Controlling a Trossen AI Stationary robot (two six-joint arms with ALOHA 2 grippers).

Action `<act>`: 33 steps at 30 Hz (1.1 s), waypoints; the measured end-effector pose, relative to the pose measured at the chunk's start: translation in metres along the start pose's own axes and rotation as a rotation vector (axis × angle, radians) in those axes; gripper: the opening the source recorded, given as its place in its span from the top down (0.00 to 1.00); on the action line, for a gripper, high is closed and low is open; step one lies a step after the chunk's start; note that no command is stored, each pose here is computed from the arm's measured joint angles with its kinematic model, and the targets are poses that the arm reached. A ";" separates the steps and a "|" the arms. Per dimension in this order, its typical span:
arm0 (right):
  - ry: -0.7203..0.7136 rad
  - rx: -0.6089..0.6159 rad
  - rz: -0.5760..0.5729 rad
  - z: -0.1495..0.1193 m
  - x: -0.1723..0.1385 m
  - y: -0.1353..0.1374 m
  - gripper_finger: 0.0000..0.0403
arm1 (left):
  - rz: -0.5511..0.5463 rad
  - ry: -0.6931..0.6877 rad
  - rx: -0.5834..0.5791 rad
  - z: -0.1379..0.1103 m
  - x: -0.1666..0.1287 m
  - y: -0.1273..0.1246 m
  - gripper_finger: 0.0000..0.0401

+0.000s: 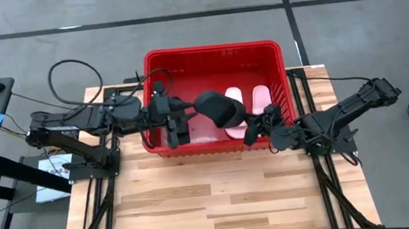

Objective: Pick and place slides into bin
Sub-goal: Put the black slide into the bin

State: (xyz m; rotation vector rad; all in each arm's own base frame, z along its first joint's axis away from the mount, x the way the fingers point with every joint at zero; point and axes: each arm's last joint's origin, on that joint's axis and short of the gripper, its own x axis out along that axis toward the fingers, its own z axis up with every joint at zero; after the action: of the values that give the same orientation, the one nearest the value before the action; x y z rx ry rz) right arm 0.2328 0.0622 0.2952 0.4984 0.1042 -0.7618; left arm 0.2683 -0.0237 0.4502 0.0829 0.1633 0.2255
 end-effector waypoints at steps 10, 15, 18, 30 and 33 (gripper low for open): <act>0.008 -0.015 -0.004 -0.001 0.000 -0.001 1.00 | 0.186 0.037 0.071 -0.005 0.007 0.003 0.49; 0.015 -0.026 0.000 -0.002 0.000 -0.001 1.00 | 0.198 0.038 0.071 -0.005 0.007 0.003 0.43; 0.024 -0.038 0.006 -0.002 0.000 -0.001 1.00 | 0.196 0.037 0.067 -0.005 0.007 0.003 0.42; 0.028 -0.052 0.013 -0.002 0.000 0.000 1.00 | 0.089 0.048 0.004 -0.011 0.027 0.008 0.42; 0.025 -0.054 0.022 -0.001 -0.001 0.001 1.00 | 0.048 0.082 0.013 -0.019 0.037 0.006 0.42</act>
State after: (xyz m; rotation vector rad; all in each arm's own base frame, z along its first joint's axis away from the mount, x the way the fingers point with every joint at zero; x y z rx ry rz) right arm 0.2331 0.0635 0.2950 0.4574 0.1420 -0.7291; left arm 0.2998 -0.0085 0.4268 0.0901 0.2444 0.2759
